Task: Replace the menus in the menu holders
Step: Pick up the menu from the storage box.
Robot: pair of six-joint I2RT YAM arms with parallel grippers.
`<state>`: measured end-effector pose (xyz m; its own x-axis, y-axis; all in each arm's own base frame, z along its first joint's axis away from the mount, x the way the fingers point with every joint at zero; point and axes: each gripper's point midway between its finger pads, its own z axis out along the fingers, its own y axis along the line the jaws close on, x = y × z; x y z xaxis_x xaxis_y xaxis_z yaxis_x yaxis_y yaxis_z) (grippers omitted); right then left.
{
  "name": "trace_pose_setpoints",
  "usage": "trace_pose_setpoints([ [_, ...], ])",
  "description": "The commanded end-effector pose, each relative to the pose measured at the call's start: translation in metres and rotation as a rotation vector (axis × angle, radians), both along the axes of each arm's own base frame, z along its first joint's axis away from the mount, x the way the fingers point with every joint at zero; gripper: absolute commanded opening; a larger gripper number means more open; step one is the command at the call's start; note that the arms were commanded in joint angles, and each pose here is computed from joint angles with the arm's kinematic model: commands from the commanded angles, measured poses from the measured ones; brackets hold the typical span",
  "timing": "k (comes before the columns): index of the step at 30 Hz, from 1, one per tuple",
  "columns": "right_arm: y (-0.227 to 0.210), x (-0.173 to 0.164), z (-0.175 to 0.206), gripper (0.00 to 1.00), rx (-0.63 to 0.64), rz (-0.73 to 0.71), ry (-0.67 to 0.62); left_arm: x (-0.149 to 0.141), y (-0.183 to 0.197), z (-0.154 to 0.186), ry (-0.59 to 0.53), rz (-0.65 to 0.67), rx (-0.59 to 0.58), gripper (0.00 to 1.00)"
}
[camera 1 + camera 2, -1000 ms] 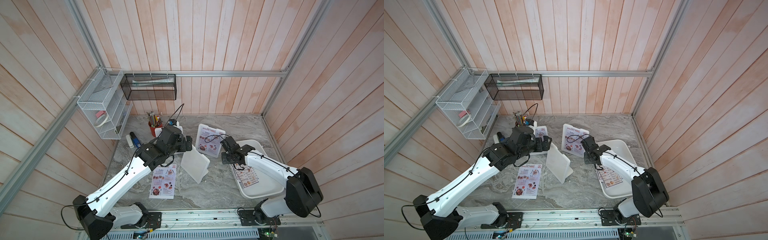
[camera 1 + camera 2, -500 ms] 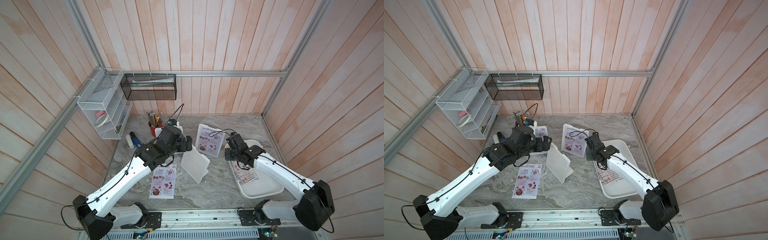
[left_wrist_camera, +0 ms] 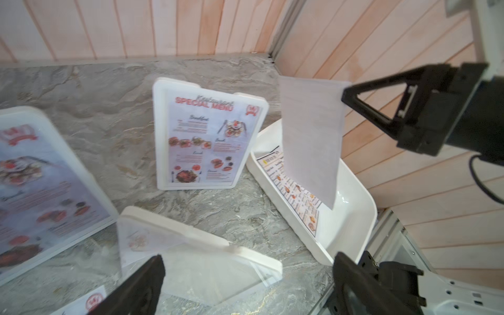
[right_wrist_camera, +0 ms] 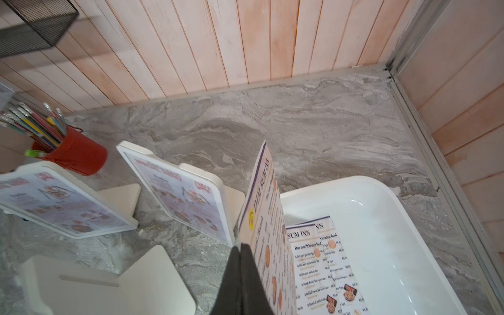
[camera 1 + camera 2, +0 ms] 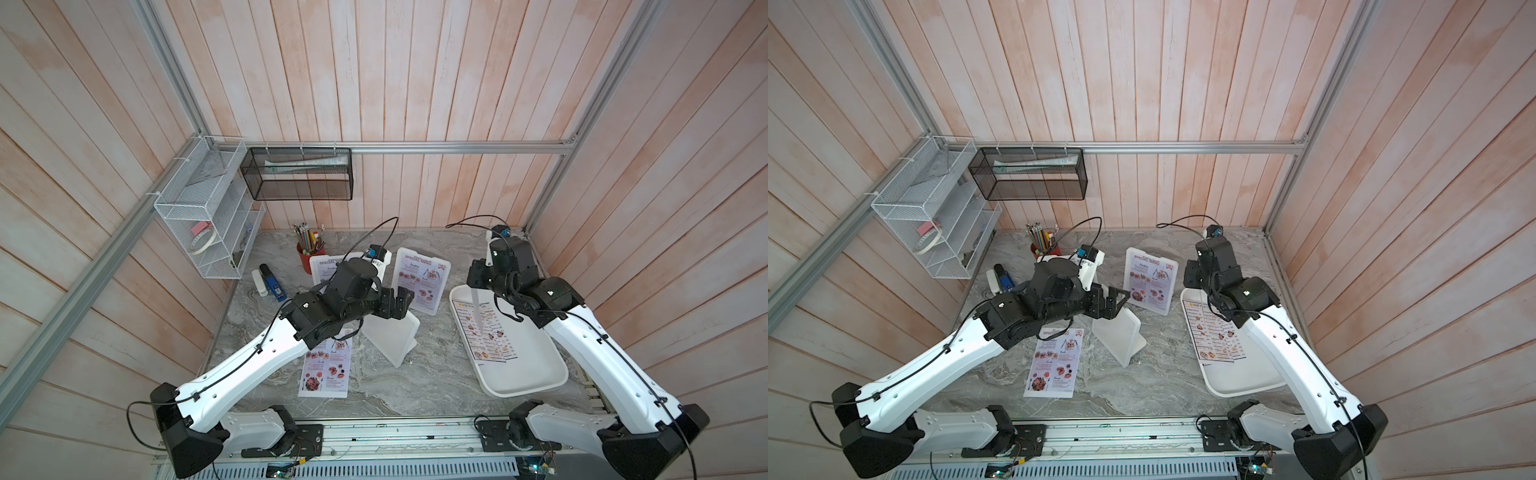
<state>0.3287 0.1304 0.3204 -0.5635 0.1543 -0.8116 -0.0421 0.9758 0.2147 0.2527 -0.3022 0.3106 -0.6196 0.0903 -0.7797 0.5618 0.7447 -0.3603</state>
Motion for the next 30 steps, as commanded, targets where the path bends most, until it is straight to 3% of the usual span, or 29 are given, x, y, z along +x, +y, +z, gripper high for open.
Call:
trace_pose_setpoints([
  [1,0.01,-0.004,0.025,0.0,0.061,0.051,-0.043,-0.012,-0.037,0.018,-0.076,-0.107,-0.056,0.98],
  [6,0.02,-0.005,0.051,0.0,0.14,0.064,-0.106,-0.017,-0.06,0.015,-0.11,-0.08,-0.083,0.98],
  [10,0.039,-0.003,0.067,0.0,0.235,0.089,-0.156,-0.025,-0.084,0.025,-0.21,-0.081,-0.065,0.98],
  [20,0.062,-0.001,0.085,0.0,0.345,0.106,-0.215,0.018,-0.088,0.02,-0.265,0.2,-0.042,1.0],
  [25,0.061,-0.002,0.092,0.0,0.386,0.1,-0.236,0.035,-0.084,0.018,-0.27,0.277,-0.107,1.0],
  [30,0.063,-0.005,0.099,0.0,0.411,0.117,-0.245,0.053,-0.084,0.013,-0.249,0.272,-0.166,1.0],
])
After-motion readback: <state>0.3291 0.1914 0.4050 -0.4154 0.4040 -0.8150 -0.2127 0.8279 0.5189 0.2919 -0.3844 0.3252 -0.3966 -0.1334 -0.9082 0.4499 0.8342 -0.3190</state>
